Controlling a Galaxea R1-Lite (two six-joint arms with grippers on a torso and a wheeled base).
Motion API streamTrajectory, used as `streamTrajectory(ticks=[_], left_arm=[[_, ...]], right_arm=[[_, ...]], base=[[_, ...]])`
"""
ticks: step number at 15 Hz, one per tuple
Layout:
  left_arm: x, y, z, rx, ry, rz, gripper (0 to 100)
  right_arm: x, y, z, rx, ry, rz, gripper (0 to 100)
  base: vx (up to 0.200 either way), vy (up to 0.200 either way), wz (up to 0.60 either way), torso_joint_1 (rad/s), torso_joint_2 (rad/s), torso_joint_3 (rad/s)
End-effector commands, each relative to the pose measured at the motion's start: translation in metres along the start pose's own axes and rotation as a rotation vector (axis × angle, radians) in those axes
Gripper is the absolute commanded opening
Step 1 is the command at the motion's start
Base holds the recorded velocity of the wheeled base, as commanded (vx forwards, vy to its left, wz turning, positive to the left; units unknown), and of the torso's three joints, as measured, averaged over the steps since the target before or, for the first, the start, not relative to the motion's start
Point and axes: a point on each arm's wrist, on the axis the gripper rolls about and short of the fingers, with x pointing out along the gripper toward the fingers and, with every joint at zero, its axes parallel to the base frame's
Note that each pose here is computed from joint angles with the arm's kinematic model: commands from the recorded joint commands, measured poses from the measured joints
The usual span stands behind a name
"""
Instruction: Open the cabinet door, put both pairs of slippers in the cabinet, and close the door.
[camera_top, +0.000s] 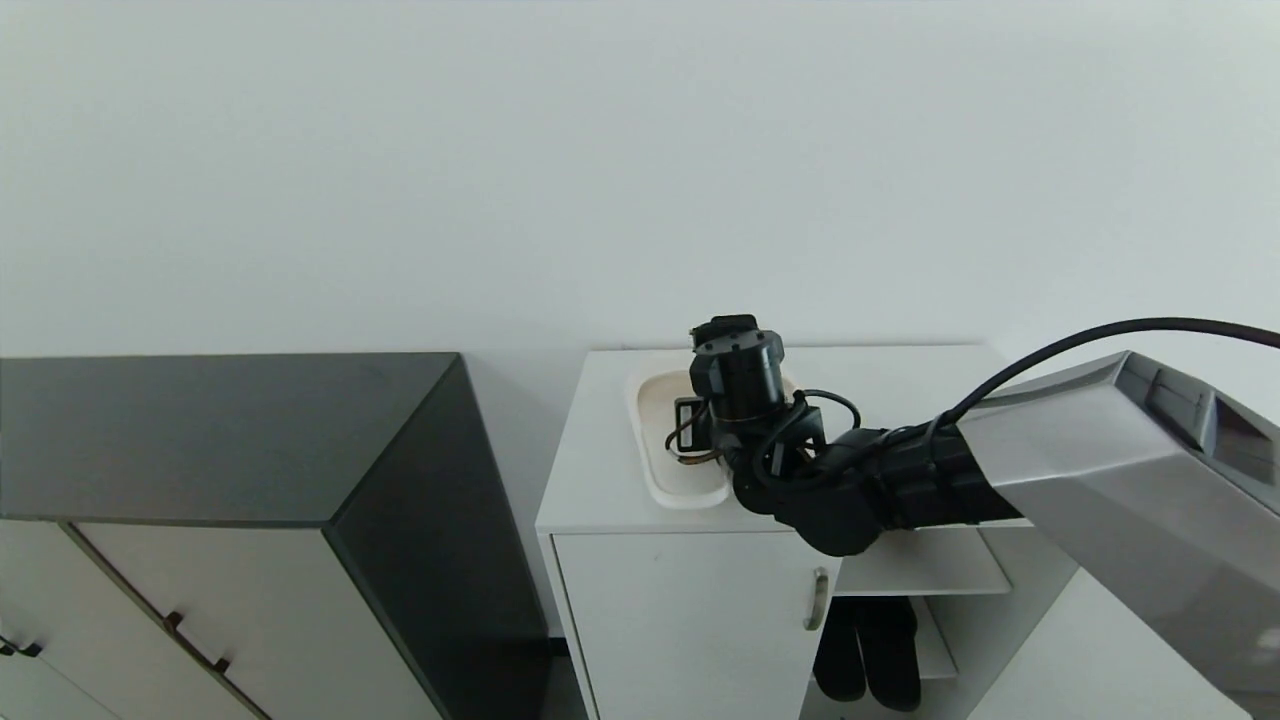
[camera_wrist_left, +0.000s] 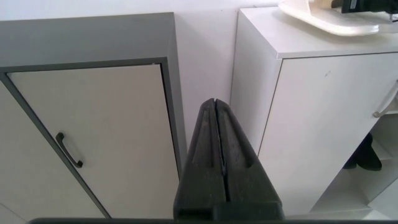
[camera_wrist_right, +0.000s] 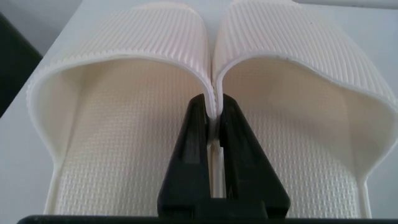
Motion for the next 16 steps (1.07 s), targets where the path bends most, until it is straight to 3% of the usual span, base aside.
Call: streamTrajectory(ticks=[1, 5, 13, 16], left_arm=[[0.0, 0.0, 0.0, 0.0, 0.001, -0.001, 0], [0.0, 0.0, 0.0, 0.0, 0.0, 0.001, 0], [0.0, 0.0, 0.0, 0.0, 0.0, 0.001, 0], [0.0, 0.0, 0.0, 0.0, 0.001, 0.001, 0]], right_arm=[[-0.049, -0.013, 0.027, 0.009, -0.014, 0.036, 0], [-0.136, -0.049, 0.015, -0.03, 0.055, 0.211, 0], [-0.136, -0.053, 0.005, -0.035, 0.063, 0.208, 0], [-0.136, -0.053, 0.007, -0.028, 0.055, 0.206, 0]], base=[[0.0, 0.0, 0.0, 0.0, 0.0, 0.0], [0.0, 0.0, 0.0, 0.0, 0.0, 0.0], [0.0, 0.0, 0.0, 0.0, 0.0, 0.0], [-0.2, 0.0, 0.0, 0.009, 0.01, -0.001]])
